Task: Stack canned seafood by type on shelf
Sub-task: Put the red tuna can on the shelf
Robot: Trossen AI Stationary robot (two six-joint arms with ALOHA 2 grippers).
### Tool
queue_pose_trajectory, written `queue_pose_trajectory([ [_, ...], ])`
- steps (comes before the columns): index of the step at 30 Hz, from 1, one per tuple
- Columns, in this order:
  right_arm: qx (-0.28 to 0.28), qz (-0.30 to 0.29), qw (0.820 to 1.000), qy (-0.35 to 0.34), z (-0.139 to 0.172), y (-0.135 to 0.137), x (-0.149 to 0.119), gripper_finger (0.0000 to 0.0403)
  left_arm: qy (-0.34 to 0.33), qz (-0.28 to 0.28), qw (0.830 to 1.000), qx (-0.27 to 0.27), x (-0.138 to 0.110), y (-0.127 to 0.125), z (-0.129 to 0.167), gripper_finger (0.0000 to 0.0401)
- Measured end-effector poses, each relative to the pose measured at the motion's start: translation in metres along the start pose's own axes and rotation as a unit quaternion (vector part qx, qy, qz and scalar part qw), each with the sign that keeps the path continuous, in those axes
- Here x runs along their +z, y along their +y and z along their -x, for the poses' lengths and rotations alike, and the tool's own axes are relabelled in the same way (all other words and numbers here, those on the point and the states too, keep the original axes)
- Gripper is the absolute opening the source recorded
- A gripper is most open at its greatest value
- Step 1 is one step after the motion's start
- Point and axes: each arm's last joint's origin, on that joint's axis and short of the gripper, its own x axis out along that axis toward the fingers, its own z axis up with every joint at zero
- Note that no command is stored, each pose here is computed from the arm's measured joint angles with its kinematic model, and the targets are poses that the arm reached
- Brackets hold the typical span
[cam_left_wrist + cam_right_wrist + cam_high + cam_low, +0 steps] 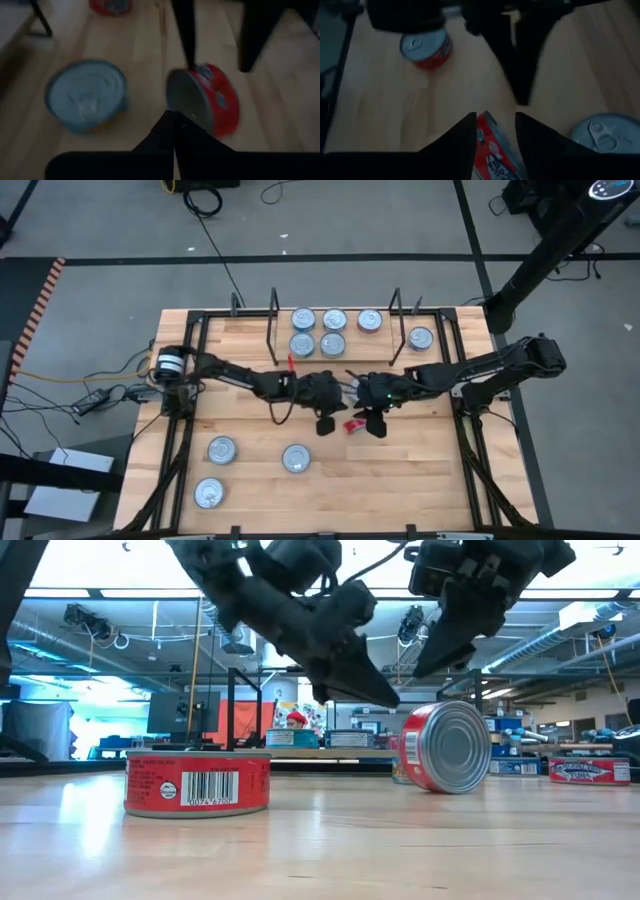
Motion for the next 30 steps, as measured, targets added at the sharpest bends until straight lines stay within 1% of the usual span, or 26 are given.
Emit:
queue_pose_trajectory([
  [3,-0.002,0.045,0.999,0.001,-0.002,-0.004,0.001,0.0146,0.019,0.029,0.999,0.027,-0.002,-0.013,0.007,0.0003],
  [6,-0.007,0.067,0.998,-0.011,-0.003,-0.008,0.004,0.0147,0.040,0.035,0.997,0.051,-0.008,-0.026,0.009,0.0003],
  [9,-0.008,0.071,0.997,-0.026,-0.002,-0.009,0.008,0.0147,0.063,0.037,0.996,0.059,-0.015,-0.036,0.010,0.0003],
  [13,-0.005,0.059,0.998,-0.032,0.003,-0.008,0.008,0.0147,0.074,0.053,0.994,0.067,-0.018,-0.036,0.011,0.0003],
  [15,-0.003,0.057,0.998,-0.026,0.006,-0.005,0.006,0.0148,0.077,0.032,0.995,0.052,-0.017,-0.036,0.011,0.0002],
  [19,-0.012,0.016,1.000,-0.007,0.015,0.002,-0.001,0.0150,0.099,-0.011,0.995,-0.001,-0.020,-0.038,0.011,0.0002],
  [23,-0.018,0.000,1.000,0.019,0.018,0.015,-0.011,0.0156,0.108,-0.049,0.993,-0.024,-0.020,-0.033,0.011,0.0001],
  [26,-0.016,-0.001,0.999,0.041,0.016,0.026,-0.019,0.0166,0.088,-0.060,0.993,-0.044,-0.021,-0.032,0.010,0.0001],
  [30,-0.007,0.016,0.998,0.059,0.014,0.038,-0.026,0.0183,0.049,-0.056,0.995,-0.063,-0.032,-0.032,0.008,0.0001],
])
